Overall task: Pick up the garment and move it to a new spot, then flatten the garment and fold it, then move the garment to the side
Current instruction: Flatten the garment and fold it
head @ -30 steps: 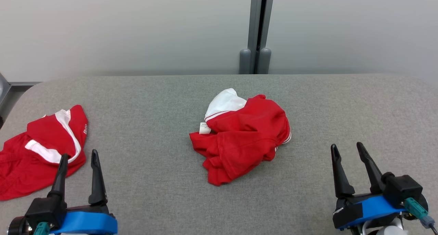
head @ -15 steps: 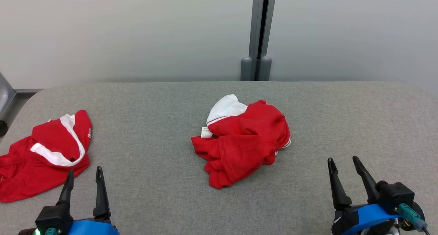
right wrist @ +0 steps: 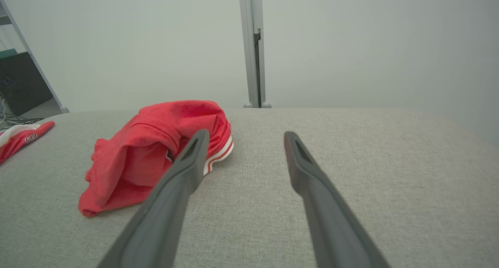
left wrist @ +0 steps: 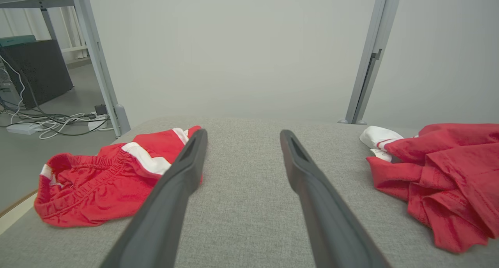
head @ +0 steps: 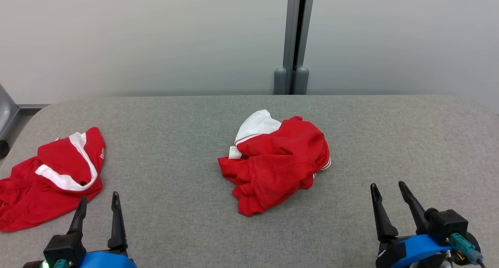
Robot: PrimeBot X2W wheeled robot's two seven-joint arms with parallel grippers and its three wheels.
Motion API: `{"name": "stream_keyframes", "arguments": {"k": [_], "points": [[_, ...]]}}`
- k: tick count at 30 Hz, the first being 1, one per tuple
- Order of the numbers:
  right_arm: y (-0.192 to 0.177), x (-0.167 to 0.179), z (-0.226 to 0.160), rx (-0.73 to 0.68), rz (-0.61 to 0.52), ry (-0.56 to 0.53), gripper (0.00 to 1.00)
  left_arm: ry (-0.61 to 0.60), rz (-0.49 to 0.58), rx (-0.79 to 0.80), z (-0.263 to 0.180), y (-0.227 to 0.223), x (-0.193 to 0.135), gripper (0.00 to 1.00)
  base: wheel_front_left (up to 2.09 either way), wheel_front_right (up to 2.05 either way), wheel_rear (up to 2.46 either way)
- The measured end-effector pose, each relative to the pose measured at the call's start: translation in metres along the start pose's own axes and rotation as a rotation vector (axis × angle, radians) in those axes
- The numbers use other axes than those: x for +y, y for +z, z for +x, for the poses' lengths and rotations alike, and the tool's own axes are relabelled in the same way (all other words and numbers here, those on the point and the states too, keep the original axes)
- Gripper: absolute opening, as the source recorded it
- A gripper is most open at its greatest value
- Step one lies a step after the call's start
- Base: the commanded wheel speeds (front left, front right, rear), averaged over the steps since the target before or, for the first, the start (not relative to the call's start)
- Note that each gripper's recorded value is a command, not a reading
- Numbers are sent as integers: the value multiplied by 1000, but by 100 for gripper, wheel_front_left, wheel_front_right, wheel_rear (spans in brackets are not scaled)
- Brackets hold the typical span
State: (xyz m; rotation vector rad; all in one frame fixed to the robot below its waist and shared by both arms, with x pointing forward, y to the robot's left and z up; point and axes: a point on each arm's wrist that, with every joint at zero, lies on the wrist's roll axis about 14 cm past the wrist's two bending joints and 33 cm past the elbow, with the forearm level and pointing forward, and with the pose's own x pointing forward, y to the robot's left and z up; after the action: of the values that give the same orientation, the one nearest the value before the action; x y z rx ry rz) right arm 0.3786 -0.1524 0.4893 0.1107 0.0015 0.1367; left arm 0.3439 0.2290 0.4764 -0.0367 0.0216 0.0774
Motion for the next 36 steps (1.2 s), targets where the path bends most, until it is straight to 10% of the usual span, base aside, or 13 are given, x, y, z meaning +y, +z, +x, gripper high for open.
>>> {"name": "stream_keyframes", "arguments": {"k": [19, 29, 36], "points": [[-8, -1, 12, 20, 13, -2, 100, 4, 8, 8, 8, -1, 4, 100, 0, 0, 0], [50, 25, 105, -89, -97, 103, 100, 7, -14, 0, 25, 2, 2, 100, 0, 0, 0], [24, 39, 162, 40, -152, 168, 100, 35, -18, 17, 36, -4, 7, 100, 0, 0, 0]]}}
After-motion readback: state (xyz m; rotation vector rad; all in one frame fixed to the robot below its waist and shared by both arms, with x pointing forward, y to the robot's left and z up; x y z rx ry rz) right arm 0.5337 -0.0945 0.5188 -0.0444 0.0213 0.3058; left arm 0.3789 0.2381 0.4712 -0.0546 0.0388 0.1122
